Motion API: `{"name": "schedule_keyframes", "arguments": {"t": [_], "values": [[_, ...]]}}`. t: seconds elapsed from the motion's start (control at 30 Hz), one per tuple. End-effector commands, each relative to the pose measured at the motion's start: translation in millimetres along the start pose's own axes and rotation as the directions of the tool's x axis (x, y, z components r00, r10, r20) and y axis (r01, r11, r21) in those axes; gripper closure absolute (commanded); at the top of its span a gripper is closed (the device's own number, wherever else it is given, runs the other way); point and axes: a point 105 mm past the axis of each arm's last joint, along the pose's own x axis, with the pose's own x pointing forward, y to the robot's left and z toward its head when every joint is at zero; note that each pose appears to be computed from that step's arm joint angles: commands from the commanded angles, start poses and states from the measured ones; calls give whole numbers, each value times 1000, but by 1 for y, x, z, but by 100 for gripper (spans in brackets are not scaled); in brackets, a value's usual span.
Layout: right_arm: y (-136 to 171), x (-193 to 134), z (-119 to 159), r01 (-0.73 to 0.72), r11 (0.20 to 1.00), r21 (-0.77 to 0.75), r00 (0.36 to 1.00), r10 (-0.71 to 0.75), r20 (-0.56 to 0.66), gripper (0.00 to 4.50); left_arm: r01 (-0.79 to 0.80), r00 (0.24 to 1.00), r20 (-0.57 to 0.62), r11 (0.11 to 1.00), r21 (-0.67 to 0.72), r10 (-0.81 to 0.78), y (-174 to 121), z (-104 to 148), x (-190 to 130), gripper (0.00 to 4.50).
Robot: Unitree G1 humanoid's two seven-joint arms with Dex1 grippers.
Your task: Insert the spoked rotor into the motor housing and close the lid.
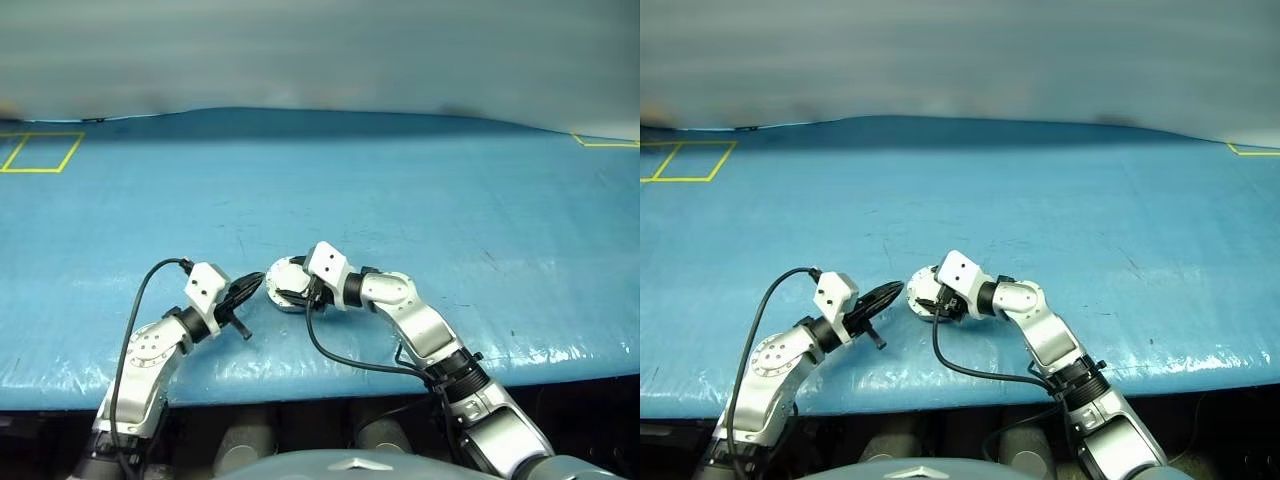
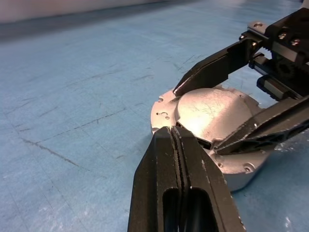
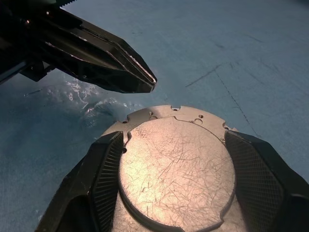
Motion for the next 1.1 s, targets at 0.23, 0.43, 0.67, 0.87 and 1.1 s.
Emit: {"name": "schedule_keyframes", "arguments": {"t": [0.23,0.43,0.67,0.87,1.1], "values": [[1,-5,-19,20,999,49,998,-16,-67,146,66,995,-80,998,2,-66,-15,-16,18,447],[4,-5,-17,10,997,77,999,-6,-53,146,79,987,-140,997,7,-77,-18,-27,14,447],[12,-15,-2,-49,993,104,998,46,30,3,114,985,-131,993,-8,-114,-27,-28,14,450],[8,-31,22,-55,952,302,981,-5,194,3,141,983,-115,989,-38,-145,-35,-29,14,450],[-10,-45,20,27,876,481,972,-135,193,3,160,982,-98,986,-49,-164,-40,-28,15,450]]}}
